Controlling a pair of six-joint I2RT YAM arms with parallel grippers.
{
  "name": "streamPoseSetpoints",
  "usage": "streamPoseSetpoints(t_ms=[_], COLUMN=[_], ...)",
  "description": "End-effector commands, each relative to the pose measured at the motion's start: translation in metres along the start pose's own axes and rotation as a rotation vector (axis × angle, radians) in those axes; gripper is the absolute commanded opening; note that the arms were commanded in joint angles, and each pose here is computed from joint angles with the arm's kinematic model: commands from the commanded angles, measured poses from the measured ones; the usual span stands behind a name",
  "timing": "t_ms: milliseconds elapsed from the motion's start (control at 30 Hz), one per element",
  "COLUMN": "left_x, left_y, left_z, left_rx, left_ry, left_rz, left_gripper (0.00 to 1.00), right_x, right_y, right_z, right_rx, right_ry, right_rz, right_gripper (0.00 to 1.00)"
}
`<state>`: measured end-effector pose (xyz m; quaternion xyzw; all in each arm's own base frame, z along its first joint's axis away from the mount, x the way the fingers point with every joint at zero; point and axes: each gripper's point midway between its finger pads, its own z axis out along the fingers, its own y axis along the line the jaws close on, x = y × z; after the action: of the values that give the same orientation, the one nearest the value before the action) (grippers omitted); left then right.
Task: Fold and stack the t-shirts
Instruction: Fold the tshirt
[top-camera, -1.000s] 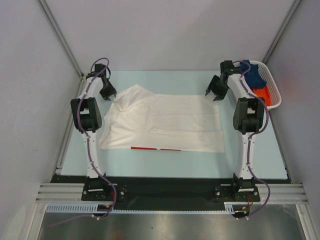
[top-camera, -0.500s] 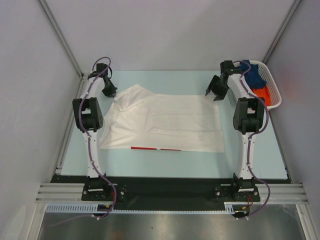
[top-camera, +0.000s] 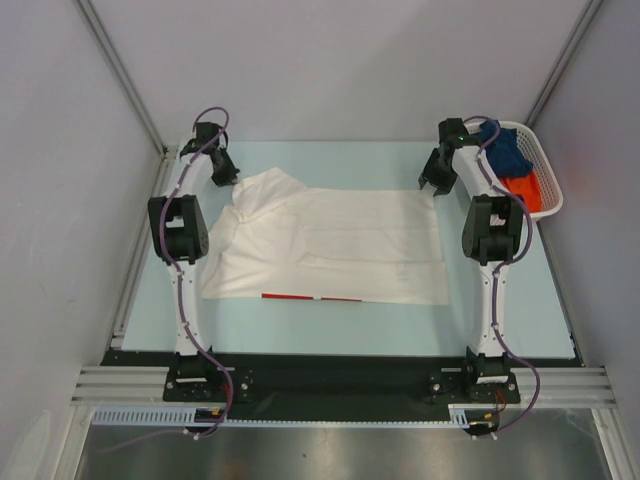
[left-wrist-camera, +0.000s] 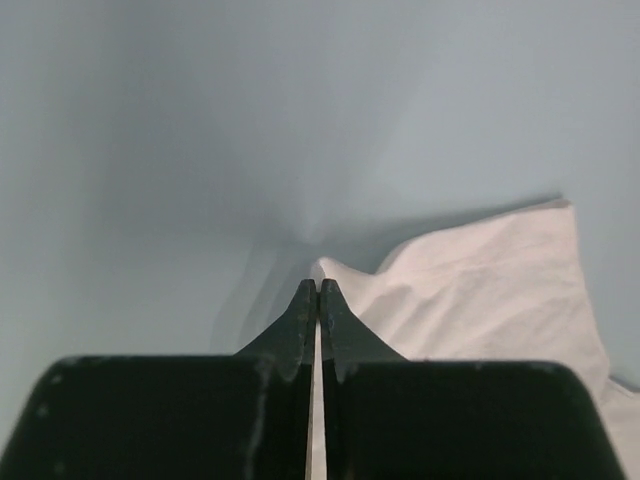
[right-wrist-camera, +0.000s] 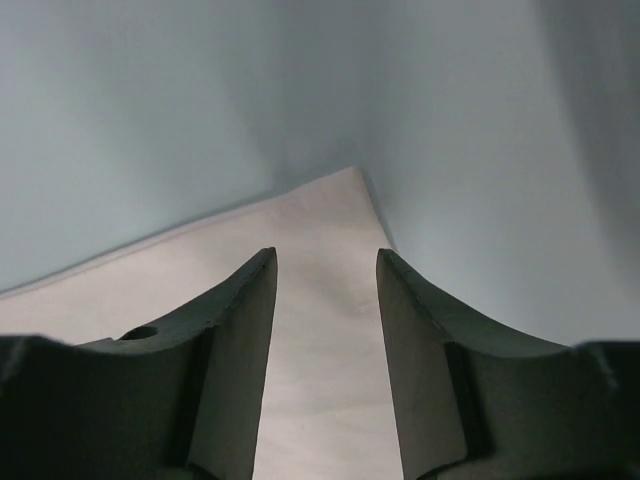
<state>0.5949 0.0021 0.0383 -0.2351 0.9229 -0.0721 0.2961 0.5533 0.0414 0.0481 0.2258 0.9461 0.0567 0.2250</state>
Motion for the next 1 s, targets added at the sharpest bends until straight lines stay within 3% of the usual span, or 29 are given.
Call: streamPoseSetpoints(t_ms=[0,300,467,967], left_x=[-0.069,-0.090,-0.083,-0.078], left_y=[-0.063,-0.107,-0.133,-0.139], left_z=[-0.074,-0.101,-0.113,-0.126], left_rx=[0.213,0.392,0.446,0.454], left_ry=[-0.208,-0.294,-0.292,-0.287], left_rz=[0.049,0.047,0.070,0.119], left_gripper=[0.00,0.00,0.00,0.00], right_x=[-0.035,-0.038,-0.031,-0.012], right_y=[-0.002,0.003,0.004,0.001], right_z=[-0.008,0.003,0.011,0.033], right_rx=[0.026,0.021,0.019,0.054], right_ry=[-0.113,-0.132,-0.115,-0.076], right_rz=[-0.044,0.011,0.046,0.053], right_gripper=[0.49,0.49,0.48,0.47])
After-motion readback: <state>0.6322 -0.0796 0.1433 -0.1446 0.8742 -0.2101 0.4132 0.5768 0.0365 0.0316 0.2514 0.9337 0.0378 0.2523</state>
